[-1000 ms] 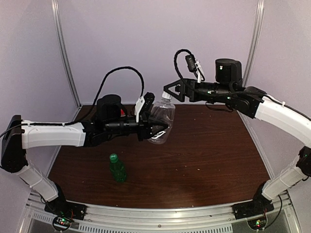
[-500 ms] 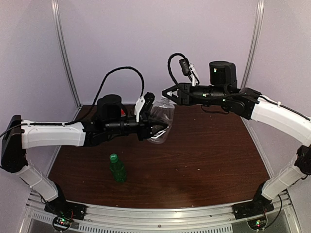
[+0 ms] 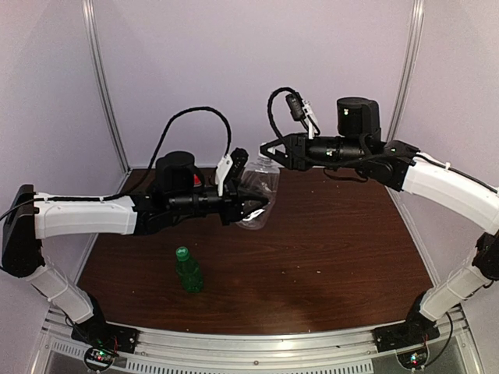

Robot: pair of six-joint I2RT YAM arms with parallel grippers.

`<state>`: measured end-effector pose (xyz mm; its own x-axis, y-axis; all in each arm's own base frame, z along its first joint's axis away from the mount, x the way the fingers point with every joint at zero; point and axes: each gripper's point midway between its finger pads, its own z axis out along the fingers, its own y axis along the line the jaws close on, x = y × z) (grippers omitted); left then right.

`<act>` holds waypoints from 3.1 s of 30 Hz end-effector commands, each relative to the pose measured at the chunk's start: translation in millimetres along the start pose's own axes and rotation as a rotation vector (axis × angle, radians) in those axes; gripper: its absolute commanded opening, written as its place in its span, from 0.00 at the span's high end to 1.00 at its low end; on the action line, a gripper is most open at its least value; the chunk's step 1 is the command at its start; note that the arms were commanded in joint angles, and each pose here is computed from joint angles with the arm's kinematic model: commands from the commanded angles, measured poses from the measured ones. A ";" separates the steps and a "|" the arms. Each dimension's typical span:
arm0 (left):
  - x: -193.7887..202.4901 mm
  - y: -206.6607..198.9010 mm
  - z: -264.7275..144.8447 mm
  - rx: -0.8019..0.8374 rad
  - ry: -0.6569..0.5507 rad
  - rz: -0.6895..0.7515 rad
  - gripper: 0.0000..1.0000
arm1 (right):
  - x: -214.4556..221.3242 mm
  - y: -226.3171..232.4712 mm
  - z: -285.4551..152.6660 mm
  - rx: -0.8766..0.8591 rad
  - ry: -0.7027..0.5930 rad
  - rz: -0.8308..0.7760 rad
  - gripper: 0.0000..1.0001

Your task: Unscrew the bottle caps

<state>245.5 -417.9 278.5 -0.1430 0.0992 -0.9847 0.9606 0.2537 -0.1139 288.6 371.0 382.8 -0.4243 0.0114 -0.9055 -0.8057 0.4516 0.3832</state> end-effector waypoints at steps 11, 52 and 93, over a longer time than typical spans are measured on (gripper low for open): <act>-34.4 -91.8 -33.4 0.521 -0.130 0.121 0.64 | 24.8 62.2 -41.3 -0.659 0.059 -0.374 0.74; -22.3 5.2 1.7 0.000 -0.038 -0.005 0.65 | -18.2 -11.3 -9.9 0.143 -0.079 0.078 0.13; -29.0 -110.9 -43.2 0.748 -0.083 0.072 0.67 | 25.0 81.2 -58.5 -0.739 0.040 -0.391 0.79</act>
<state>149.3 -413.0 295.8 -0.1829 0.1029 -0.9777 0.9078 -0.3642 -0.2081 194.9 361.5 395.0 -0.0974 -0.0770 -0.9923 -0.9687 -0.2212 0.1122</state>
